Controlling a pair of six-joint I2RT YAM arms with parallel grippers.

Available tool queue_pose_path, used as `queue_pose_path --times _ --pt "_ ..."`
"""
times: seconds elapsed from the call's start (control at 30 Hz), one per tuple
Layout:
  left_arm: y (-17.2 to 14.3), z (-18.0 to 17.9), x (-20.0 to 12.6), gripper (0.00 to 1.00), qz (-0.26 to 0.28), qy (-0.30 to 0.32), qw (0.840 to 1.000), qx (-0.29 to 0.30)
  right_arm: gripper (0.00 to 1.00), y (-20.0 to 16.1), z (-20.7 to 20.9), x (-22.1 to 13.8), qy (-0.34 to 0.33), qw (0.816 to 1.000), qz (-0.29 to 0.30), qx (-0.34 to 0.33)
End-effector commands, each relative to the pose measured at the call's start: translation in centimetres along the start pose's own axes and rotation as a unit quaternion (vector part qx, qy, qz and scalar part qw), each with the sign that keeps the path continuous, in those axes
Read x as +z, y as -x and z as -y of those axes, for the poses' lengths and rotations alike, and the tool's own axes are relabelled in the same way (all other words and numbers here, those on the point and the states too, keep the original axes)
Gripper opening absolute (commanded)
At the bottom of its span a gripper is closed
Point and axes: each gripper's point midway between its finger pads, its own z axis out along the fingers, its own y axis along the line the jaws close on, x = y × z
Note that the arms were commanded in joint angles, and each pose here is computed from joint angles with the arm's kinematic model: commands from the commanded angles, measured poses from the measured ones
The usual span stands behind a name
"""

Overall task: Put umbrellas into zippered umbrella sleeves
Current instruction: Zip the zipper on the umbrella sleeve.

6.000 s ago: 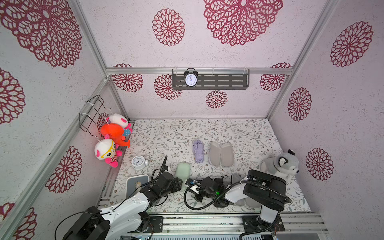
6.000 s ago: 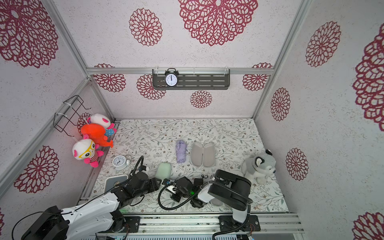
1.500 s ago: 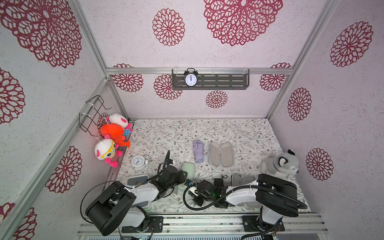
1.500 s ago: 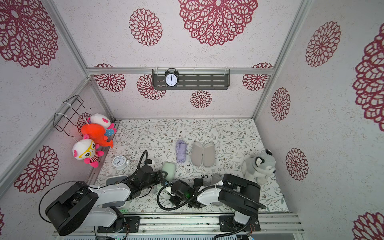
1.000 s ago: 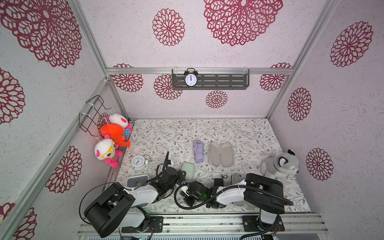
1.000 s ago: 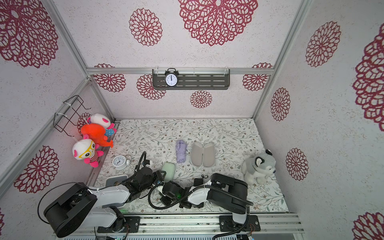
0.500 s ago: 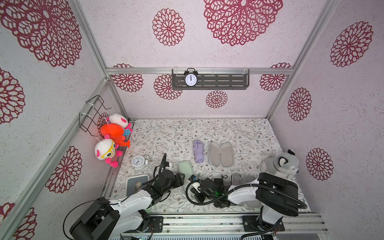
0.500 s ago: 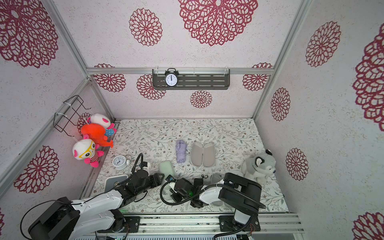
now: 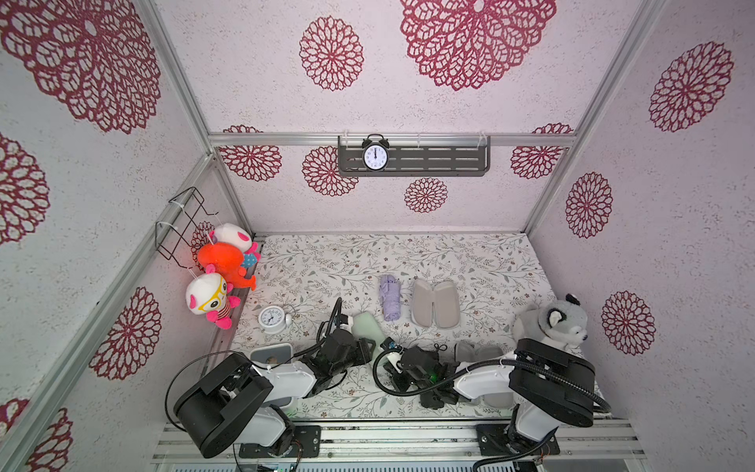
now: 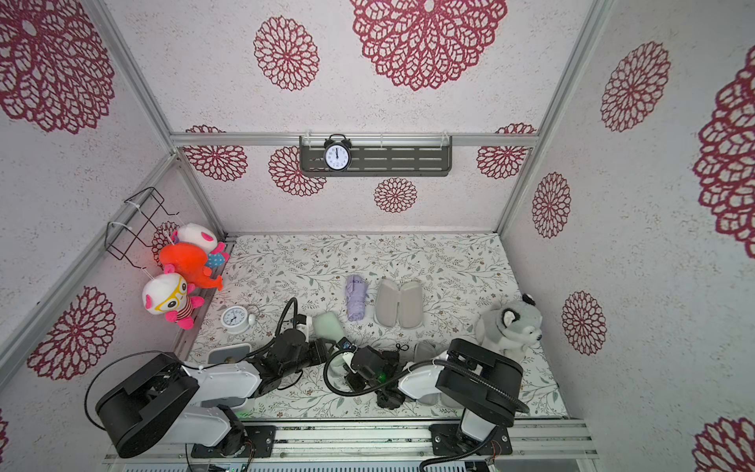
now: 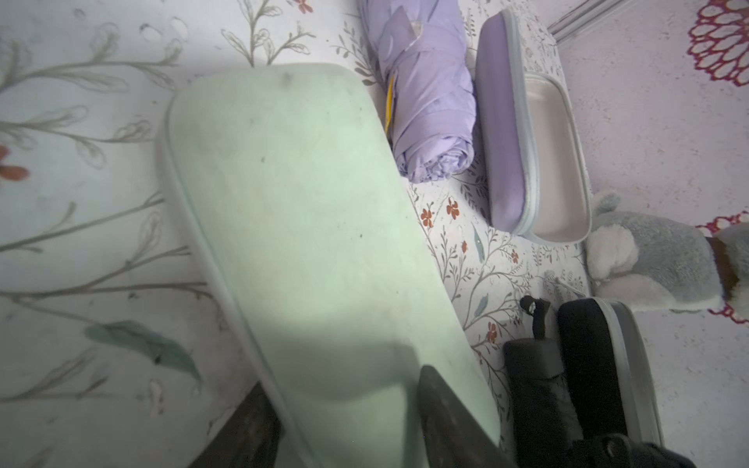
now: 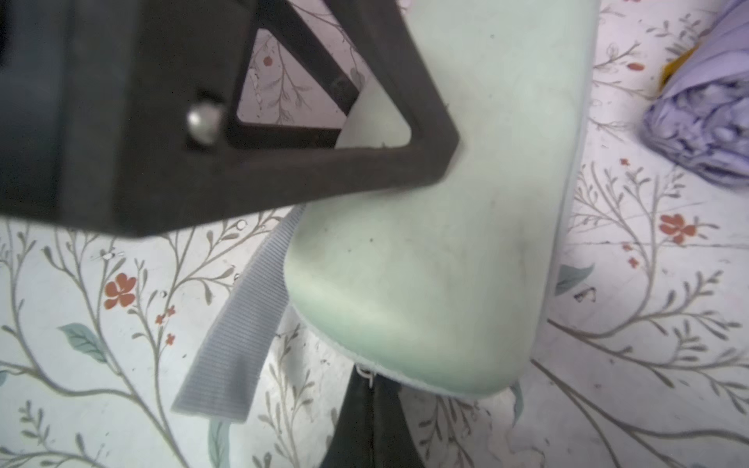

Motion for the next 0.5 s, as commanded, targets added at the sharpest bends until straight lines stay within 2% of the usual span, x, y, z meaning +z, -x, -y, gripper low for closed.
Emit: queue_pose_path --times 0.0,0.07,0.13,0.17,0.27,0.33,0.4,0.47 --pt "0.9 0.1 -1.1 0.63 0.018 0.024 0.999 0.023 0.0 -4.4 2.4 -0.1 -0.047 0.996 -0.079 -0.002" --pt "2.5 -0.5 -2.9 0.72 0.042 0.069 0.995 0.05 0.0 -4.5 2.6 -0.2 -0.052 0.995 -0.08 -0.003" --pt "4.6 -1.3 -4.8 0.88 0.08 0.109 0.989 0.06 0.0 -4.5 2.6 -0.4 -0.049 0.996 -0.077 -0.005" --pt "5.7 -1.4 -5.5 0.91 0.091 0.12 0.987 0.06 0.0 -4.5 2.6 -0.5 -0.048 0.996 -0.075 -0.005" --pt "8.8 -1.5 -6.0 0.91 0.129 0.114 0.983 0.06 0.0 -4.6 2.7 -0.5 -0.047 0.996 -0.073 -0.009" --pt "10.8 -1.5 -5.1 0.87 0.144 0.089 0.984 0.055 0.0 -4.6 2.6 -0.4 -0.04 0.997 -0.072 -0.011" --pt "12.3 -0.6 -3.6 0.86 0.137 0.075 0.984 0.09 0.0 -4.5 2.6 -0.4 -0.036 0.997 -0.074 -0.014" --pt "12.8 0.5 -1.5 0.84 0.103 0.073 0.984 0.123 0.0 -4.4 2.7 -0.5 -0.037 0.996 -0.074 -0.015"
